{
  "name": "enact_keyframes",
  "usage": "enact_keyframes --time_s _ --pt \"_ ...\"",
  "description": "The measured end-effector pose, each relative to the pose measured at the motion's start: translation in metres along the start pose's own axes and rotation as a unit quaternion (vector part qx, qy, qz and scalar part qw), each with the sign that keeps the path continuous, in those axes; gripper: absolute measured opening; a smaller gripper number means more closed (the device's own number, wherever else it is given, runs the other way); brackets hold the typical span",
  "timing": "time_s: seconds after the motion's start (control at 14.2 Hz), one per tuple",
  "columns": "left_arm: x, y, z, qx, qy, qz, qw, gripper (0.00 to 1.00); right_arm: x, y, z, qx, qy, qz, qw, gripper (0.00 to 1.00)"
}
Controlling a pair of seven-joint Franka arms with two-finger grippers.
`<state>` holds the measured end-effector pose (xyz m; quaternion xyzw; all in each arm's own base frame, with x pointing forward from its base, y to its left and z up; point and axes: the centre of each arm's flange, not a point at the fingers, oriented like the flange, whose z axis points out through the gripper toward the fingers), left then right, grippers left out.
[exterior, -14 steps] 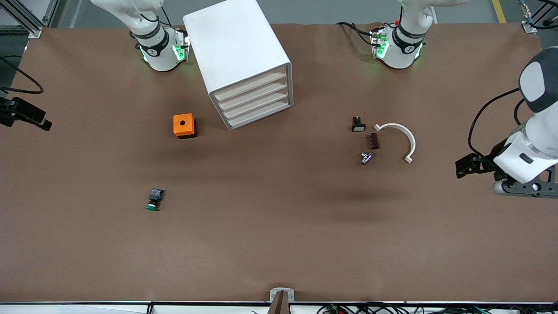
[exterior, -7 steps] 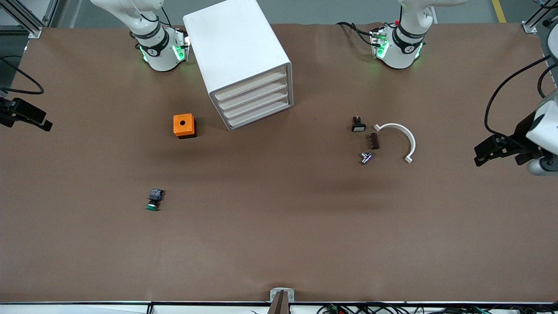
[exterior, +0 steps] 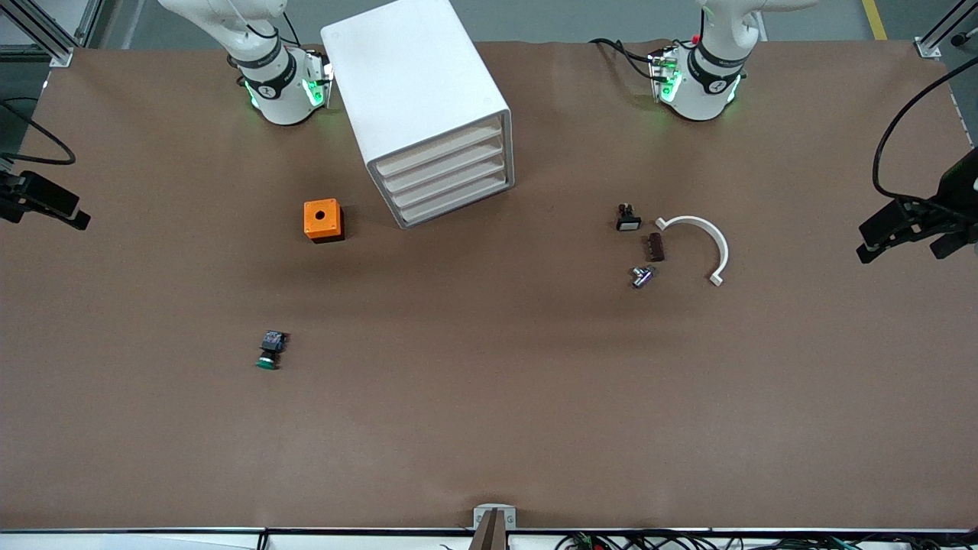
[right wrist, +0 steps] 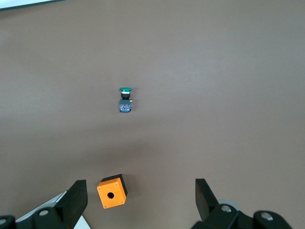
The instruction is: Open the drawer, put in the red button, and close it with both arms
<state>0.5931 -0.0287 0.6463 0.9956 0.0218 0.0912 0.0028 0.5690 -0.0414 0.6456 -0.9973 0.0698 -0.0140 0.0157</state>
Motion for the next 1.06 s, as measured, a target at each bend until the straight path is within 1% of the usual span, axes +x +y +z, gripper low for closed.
enact_keyframes --time_s 0.14,0.28,0.49,0.71,0.85,1.06 --pt "-0.009 0.000 -0.009 0.000 0.002 0.003 1.000 1.00 0.000 0.000 -0.001 0.000 0.001 0.000 1.000 1.00" --pt "-0.014 -0.001 -0.013 0.000 0.000 0.020 1.000 1.00 0.000 0.000 -0.001 0.000 0.001 0.000 1.000 1.00" --pt "-0.015 -0.001 -0.011 -0.001 -0.003 0.030 1.000 1.00 0.000 0.000 -0.002 0.000 0.002 0.000 1.000 1.00" --pt "-0.019 0.003 -0.008 -0.005 -0.018 0.044 0.999 1.00 0.000 0.000 -0.002 0.000 0.003 0.000 1.000 1.00" --pt "-0.019 0.004 -0.008 -0.008 -0.020 0.058 0.998 1.00 0.000 0.000 -0.003 0.000 0.003 0.000 1.000 1.00" --pt "-0.019 0.004 -0.008 -0.009 -0.020 0.059 0.998 1.00 0.000 0.000 -0.005 0.000 0.005 0.000 1.000 1.00"
